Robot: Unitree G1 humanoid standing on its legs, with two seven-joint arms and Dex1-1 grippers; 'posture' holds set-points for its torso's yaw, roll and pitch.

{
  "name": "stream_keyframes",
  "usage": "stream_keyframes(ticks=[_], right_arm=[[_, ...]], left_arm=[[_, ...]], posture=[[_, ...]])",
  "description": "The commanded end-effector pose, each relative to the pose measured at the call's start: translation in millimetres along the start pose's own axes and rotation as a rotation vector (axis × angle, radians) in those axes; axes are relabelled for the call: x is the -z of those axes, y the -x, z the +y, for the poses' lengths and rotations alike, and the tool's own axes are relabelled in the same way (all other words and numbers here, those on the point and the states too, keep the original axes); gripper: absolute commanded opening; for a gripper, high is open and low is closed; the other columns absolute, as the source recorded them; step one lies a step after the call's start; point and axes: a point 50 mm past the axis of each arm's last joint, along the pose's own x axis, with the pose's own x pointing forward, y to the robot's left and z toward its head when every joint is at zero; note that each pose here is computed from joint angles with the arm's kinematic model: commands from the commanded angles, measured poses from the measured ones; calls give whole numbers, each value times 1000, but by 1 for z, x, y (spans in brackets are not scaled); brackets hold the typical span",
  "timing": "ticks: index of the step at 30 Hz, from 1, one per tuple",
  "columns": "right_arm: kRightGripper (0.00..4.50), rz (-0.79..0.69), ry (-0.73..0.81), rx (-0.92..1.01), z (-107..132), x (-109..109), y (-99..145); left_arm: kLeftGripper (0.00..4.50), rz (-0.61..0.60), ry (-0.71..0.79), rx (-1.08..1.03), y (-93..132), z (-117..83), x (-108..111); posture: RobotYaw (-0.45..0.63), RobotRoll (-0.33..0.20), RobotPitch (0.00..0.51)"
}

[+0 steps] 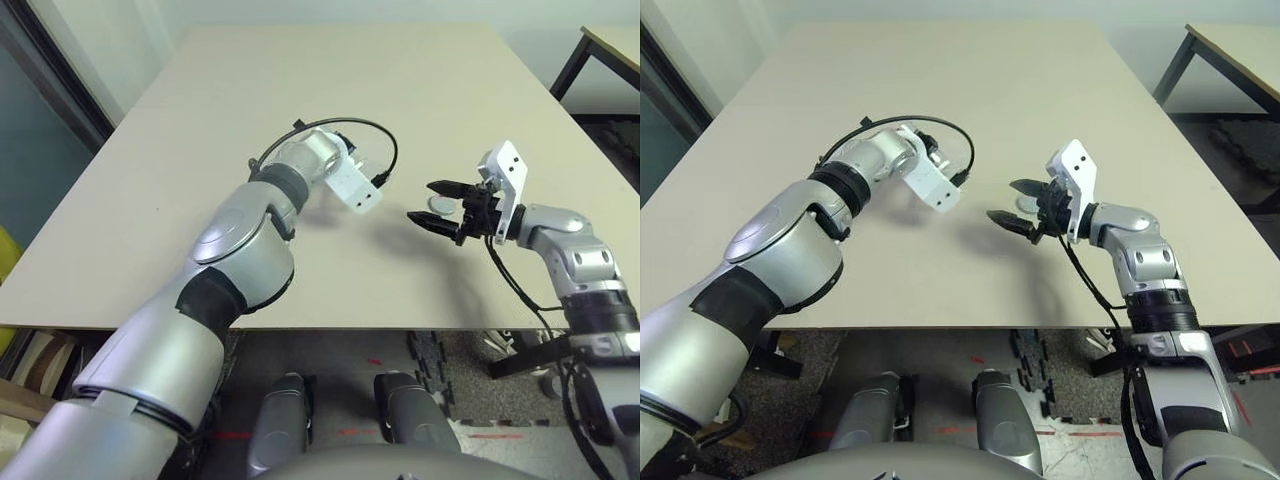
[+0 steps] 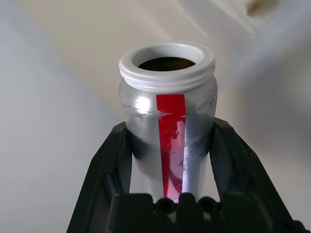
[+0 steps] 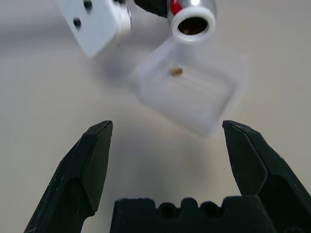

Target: Pour the medicine from the bottle into the box.

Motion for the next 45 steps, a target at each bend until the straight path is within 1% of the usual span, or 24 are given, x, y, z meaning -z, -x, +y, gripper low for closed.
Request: stream_keyframes(ticks=[1,3,10,13,14,19,23,27,30,33,35,36,38,41,43,44,45], right_arm=[[4500,-11,2,27,-5,-5,7],[4500,-10,6,23,-7,-7,6],[4500,-1,20,3,-11,-12,2],[4500,1,20,-4,-12,-12,1],[4500,4,21,-7,-12,-12,1],[4500,8,24,-15,-14,-13,1],[4500,9,29,-22,-14,-15,1],[4500,12,29,-27,-14,-14,1],[4500,14,28,-34,-13,-13,0],[4500,15,28,-39,-12,-12,0],[4500,12,27,-40,-12,-13,-1],[4500,10,26,-39,-13,-14,-2],[4500,12,24,-41,-14,-14,-2],[4500,10,15,-41,-15,-14,-1],[4500,14,6,-46,-15,-12,-1],[4500,21,6,-48,-16,-11,0],[4500,28,8,-48,-16,-10,0]], left_arm=[[2448,-36,69,-12,1,5,-2],[2448,-44,87,-18,2,5,-2],[2448,-105,260,-30,4,5,3],[2448,-153,411,-36,7,5,9],[2448,-185,493,-47,8,6,11],[2448,-315,806,-95,14,11,20],[2448,-436,1100,-140,18,6,35],[2448,-506,1297,-185,20,-6,48],[2448,-542,1412,-224,20,-19,58],[2448,-593,1504,-309,22,-33,66],[2448,-569,1513,-360,22,-46,72],[2448,-575,1549,-387,22,-52,74],[2448,-596,1677,-456,22,-63,79],[2448,-584,1725,-537,24,-80,84],[2448,-569,1787,-576,24,-87,87],[2448,-568,1807,-590,24,-89,88],[2448,-565,1811,-594,24,-92,88]], posture=[[-207,0,68],[-197,0,65],[-166,0,62],[-150,0,62],[-148,0,62],[-133,0,63],[-130,0,68],[-122,0,74],[-117,0,73],[-106,0,67],[-104,0,77],[-101,0,81],[-87,0,85],[-72,0,92],[-70,0,94],[-68,0,106],[-68,0,100]])
